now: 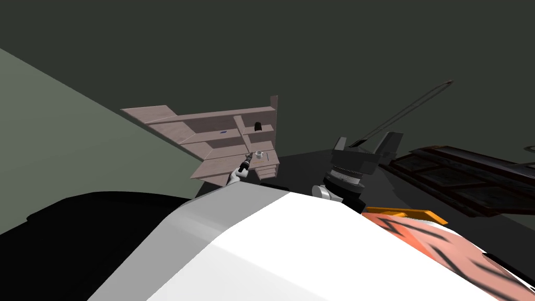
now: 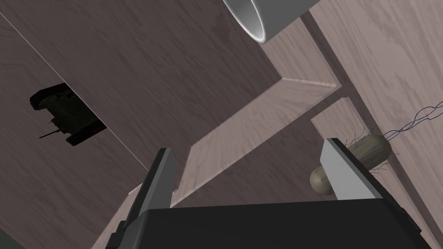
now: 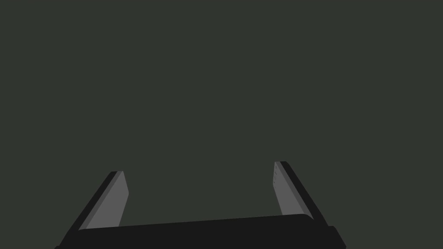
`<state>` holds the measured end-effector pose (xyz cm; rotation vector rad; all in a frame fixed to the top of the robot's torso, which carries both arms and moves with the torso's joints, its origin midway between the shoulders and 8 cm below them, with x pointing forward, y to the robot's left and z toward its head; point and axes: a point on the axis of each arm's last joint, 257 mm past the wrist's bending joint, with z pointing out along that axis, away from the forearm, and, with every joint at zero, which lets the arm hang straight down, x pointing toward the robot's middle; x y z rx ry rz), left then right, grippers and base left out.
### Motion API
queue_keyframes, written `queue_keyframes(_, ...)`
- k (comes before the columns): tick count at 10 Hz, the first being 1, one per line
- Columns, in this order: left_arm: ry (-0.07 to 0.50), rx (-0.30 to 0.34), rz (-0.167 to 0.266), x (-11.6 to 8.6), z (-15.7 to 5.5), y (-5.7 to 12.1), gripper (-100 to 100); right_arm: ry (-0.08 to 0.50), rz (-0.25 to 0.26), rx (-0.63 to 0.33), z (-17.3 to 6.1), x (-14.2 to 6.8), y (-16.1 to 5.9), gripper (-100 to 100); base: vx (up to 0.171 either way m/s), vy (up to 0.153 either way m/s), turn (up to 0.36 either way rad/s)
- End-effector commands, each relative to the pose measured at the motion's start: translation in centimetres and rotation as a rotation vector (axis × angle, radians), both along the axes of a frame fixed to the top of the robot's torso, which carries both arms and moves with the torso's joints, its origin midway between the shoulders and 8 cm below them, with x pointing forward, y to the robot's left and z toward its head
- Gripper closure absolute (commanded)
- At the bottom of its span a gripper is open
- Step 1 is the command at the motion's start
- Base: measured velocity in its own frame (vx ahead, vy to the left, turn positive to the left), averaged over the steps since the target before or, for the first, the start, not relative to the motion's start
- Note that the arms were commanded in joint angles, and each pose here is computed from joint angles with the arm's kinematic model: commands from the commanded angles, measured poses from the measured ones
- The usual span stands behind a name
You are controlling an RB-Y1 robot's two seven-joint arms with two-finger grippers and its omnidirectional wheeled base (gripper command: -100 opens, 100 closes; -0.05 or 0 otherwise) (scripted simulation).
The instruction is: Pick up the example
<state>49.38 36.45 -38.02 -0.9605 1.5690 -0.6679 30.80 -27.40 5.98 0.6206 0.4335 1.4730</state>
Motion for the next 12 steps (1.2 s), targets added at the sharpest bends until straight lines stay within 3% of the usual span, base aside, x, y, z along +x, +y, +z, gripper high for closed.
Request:
queue_keyframes(1,0.015,0.009,0.009,0.7,-0.3,1.1,-100,0.0,0.0,0.0,0.0,0.0,0.0,0,0.039,-0.055,0.004)
queue_keyframes(3,0.046,0.008,0.019,0.0,-1.7,1.5,-100,0.0,0.0,0.0,0.0,0.0,0.0,0,0.022,-0.034,0.003)
queue_keyframes(12,0.171,0.03,0.101,-0.3,-5.2,7.2,-100,0.0,0.0,0.0,0.0,0.0,0.0,0,0.027,-0.047,0.02)
